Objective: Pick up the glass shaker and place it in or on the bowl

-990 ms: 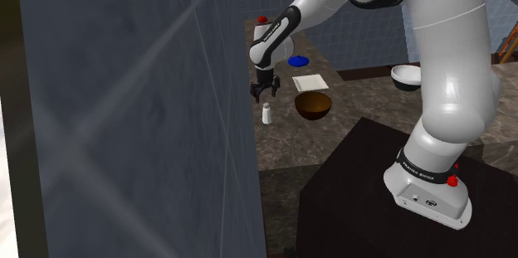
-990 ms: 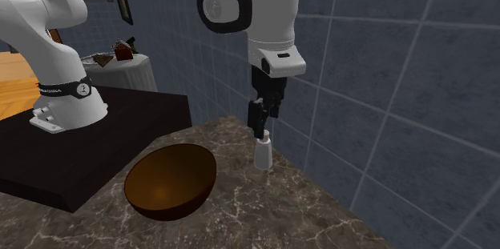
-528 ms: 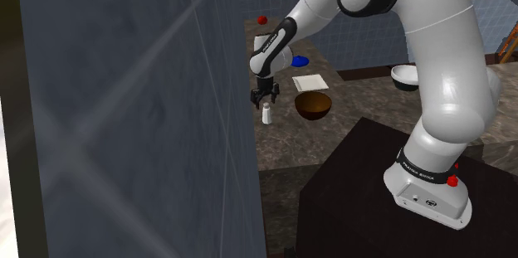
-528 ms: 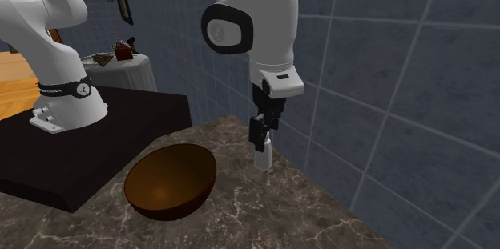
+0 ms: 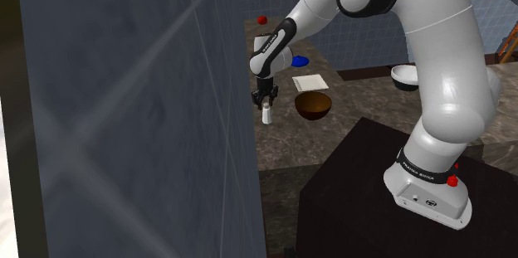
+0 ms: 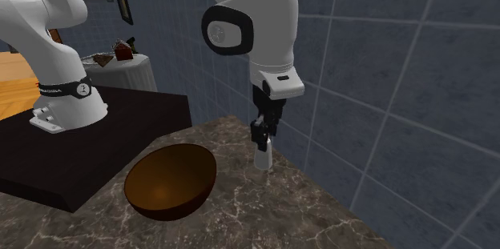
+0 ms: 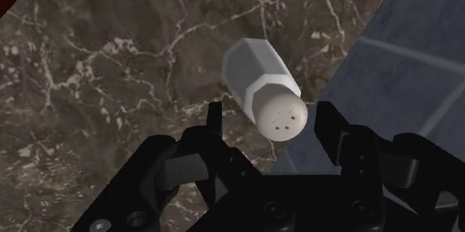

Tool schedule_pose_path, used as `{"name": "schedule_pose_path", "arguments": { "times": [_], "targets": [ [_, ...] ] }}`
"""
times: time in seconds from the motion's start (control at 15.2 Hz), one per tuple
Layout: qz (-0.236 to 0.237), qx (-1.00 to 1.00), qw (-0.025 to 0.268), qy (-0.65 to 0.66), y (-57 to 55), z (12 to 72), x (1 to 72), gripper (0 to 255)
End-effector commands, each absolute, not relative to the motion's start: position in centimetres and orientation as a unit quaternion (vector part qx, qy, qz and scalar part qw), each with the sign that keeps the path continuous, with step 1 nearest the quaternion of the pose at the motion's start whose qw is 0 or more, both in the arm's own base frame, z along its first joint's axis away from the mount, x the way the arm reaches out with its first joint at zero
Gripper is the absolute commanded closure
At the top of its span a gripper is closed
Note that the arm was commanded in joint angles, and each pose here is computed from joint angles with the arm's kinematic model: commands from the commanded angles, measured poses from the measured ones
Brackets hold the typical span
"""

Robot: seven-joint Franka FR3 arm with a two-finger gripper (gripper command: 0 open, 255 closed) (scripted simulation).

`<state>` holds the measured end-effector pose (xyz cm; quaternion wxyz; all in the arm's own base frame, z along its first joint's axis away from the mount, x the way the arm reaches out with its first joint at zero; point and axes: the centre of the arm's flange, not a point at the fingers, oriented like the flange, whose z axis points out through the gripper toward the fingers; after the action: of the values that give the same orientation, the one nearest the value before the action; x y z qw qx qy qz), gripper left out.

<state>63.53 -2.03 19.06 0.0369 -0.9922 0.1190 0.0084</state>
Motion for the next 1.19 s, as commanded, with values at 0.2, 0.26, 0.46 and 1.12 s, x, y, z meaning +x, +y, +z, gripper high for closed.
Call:
{"name": "schedule_pose_path", "arguments": {
  "times": [0.2, 0.26, 0.46, 1.12],
  "targets": [
    [0.008, -0.992, 0.037, 0.119, -2.0, 19.0, 63.5, 255],
    [0.008, -0.992, 0.037, 0.119, -2.0, 19.0, 63.5, 255],
    [0.008, -0.992, 0.037, 0.119, -2.0, 19.0, 63.5, 255],
    [0.008, -0.992, 0.037, 0.119, -2.0, 23.8, 63.5, 255]
  ]
}}
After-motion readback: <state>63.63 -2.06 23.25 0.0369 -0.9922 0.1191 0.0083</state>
